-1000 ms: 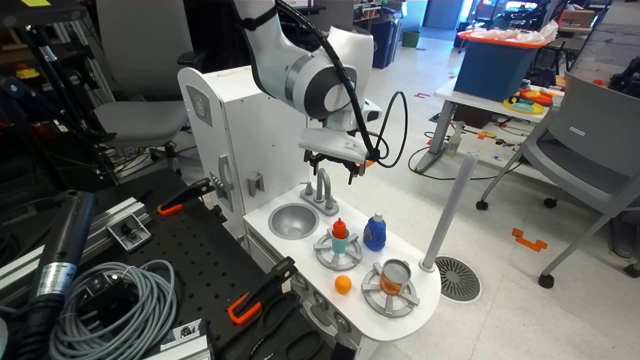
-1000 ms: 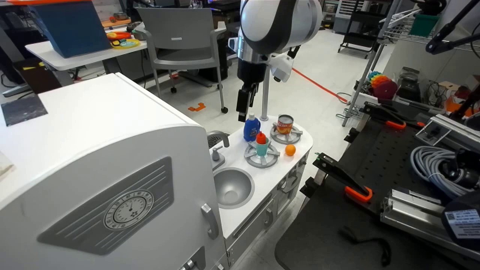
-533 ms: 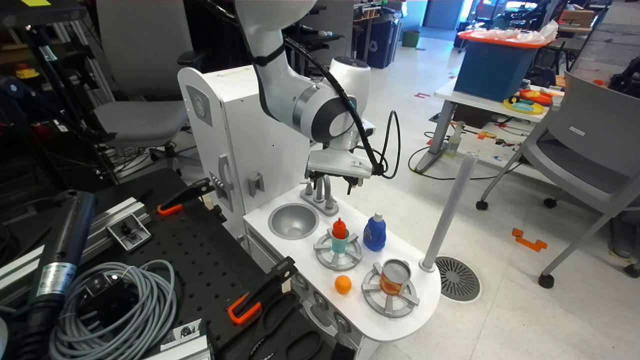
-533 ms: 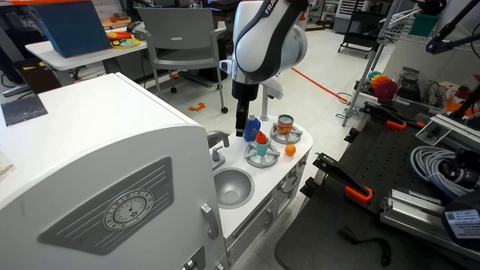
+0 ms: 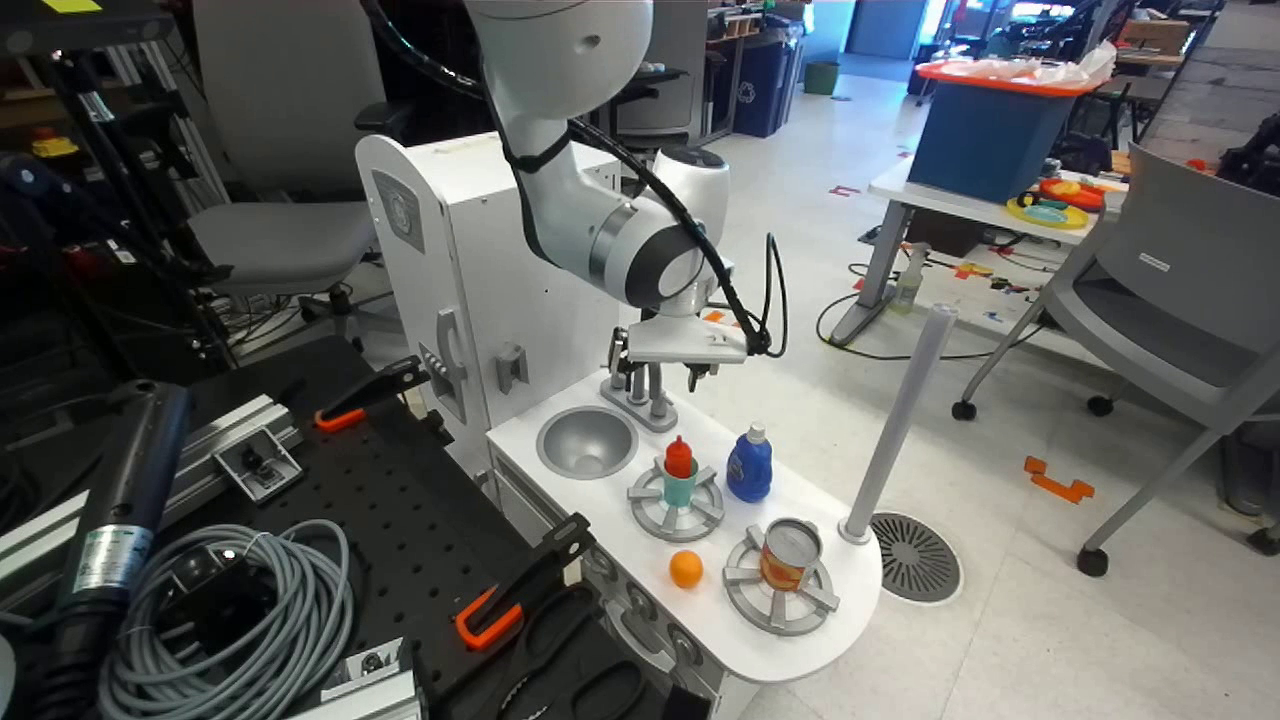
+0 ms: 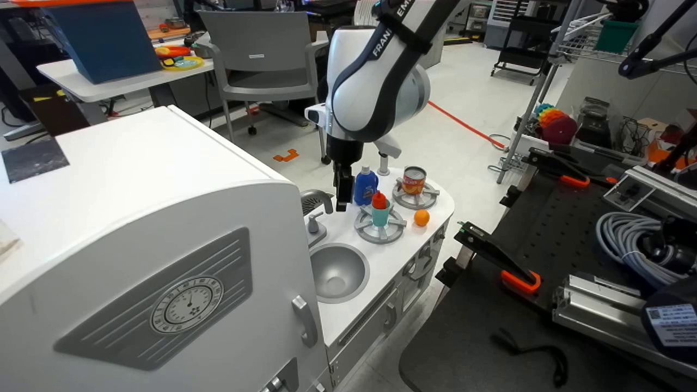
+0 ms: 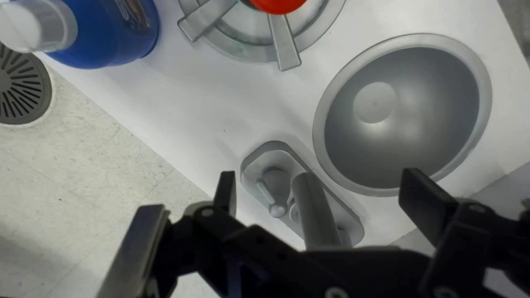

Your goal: Push the faucet to the center of the sink.

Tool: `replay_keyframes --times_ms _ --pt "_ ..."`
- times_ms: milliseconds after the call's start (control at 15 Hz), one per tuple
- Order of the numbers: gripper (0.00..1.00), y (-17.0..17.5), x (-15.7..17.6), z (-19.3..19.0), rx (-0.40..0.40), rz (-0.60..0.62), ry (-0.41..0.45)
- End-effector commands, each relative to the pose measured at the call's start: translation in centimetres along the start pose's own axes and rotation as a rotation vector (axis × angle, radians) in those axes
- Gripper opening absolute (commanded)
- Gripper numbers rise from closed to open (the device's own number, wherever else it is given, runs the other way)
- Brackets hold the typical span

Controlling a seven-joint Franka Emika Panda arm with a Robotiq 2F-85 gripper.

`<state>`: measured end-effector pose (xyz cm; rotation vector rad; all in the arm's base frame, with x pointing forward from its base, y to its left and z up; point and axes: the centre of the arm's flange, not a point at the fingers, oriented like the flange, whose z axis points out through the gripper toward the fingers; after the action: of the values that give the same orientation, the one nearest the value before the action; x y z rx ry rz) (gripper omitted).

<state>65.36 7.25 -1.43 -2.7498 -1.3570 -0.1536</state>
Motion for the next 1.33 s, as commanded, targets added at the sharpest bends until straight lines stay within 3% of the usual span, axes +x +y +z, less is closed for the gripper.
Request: replay_keyframes --times_ms 0,667,1267 --pt "1.0 -0.3 1.3 1.4 0.005 -0.098 0.01" --pt "1.0 -2.6 2.8 2.5 0.021 -0.251 -0.003" --pt "1.0 -8.8 1.8 3.2 0.163 -0.39 -0.005"
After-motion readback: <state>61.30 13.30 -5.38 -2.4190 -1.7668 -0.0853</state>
